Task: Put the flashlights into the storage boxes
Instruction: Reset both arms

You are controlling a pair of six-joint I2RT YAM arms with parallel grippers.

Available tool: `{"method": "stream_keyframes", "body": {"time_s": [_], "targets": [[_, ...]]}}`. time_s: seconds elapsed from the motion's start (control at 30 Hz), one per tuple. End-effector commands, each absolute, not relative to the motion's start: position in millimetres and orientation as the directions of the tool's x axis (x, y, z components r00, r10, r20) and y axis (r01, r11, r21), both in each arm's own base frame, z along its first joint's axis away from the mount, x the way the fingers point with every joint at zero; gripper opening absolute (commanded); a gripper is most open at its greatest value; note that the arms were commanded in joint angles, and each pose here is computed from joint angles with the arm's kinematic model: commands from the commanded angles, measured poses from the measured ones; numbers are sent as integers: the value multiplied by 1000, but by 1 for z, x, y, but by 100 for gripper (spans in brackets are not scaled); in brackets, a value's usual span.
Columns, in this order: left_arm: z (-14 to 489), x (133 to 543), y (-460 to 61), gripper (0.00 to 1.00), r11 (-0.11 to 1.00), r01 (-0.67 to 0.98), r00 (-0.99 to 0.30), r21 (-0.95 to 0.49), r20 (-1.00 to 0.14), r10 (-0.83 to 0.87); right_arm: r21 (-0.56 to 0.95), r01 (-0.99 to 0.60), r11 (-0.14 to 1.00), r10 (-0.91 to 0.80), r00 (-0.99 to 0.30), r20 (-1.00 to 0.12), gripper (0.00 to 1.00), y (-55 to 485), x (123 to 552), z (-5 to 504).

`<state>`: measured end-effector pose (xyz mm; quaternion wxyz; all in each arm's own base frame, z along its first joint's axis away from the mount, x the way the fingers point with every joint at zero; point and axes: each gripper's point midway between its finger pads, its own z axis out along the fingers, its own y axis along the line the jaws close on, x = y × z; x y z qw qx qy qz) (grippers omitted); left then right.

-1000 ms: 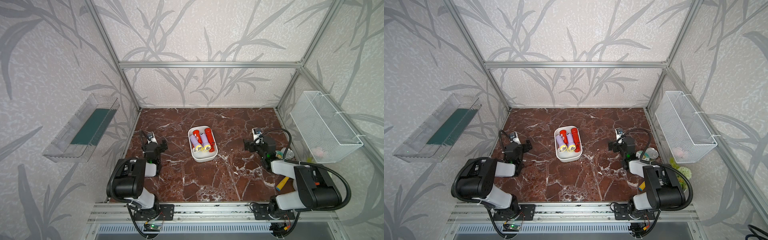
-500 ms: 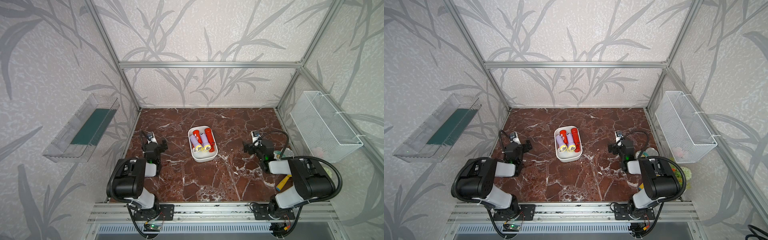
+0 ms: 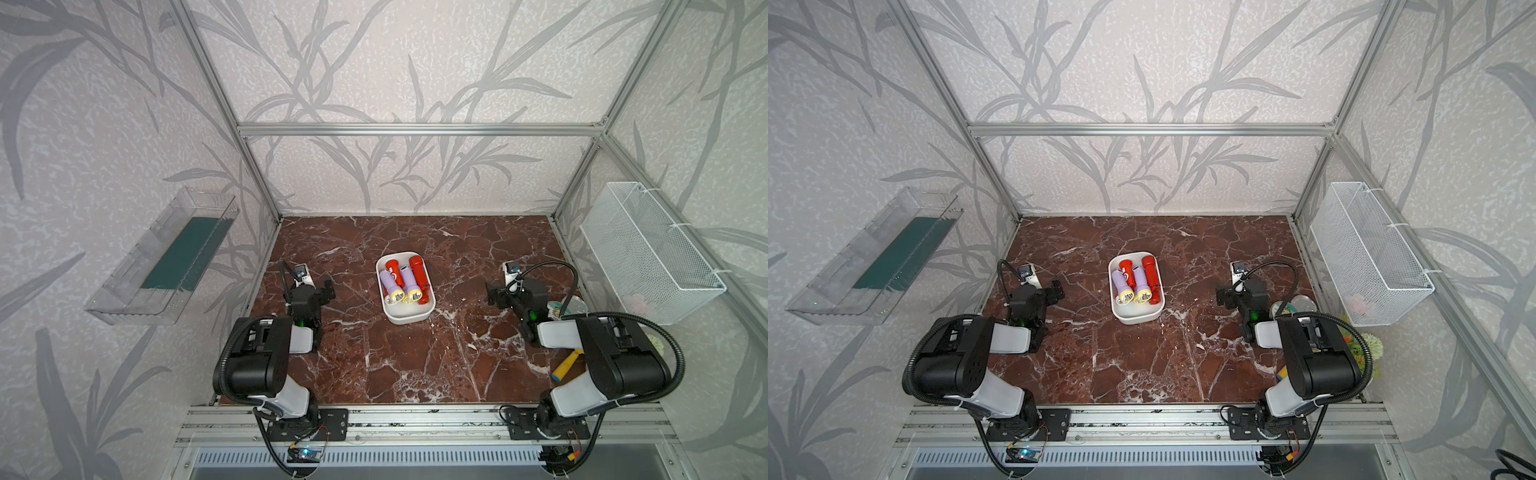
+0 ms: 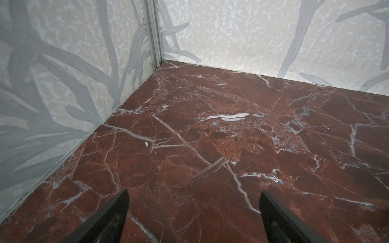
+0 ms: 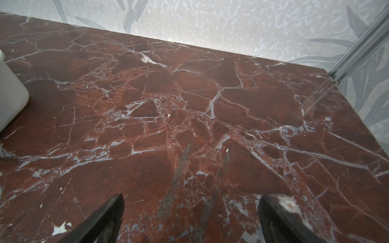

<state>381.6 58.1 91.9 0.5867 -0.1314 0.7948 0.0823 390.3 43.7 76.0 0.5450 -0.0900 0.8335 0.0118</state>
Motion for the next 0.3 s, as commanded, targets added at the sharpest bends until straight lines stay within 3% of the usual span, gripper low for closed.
{"method": "stream_keyframes", "body": {"time_s": [0.0, 0.27], "targets": [[98, 386, 60, 98, 952, -306, -261, -18, -960, -102, -72, -150, 986, -122, -356, -927, 99, 42, 397, 90], [98, 386, 59, 99, 952, -304, -262, -17, -960, -101, -76, -157, 985, -129, -357, -925, 99, 43, 397, 90]]}}
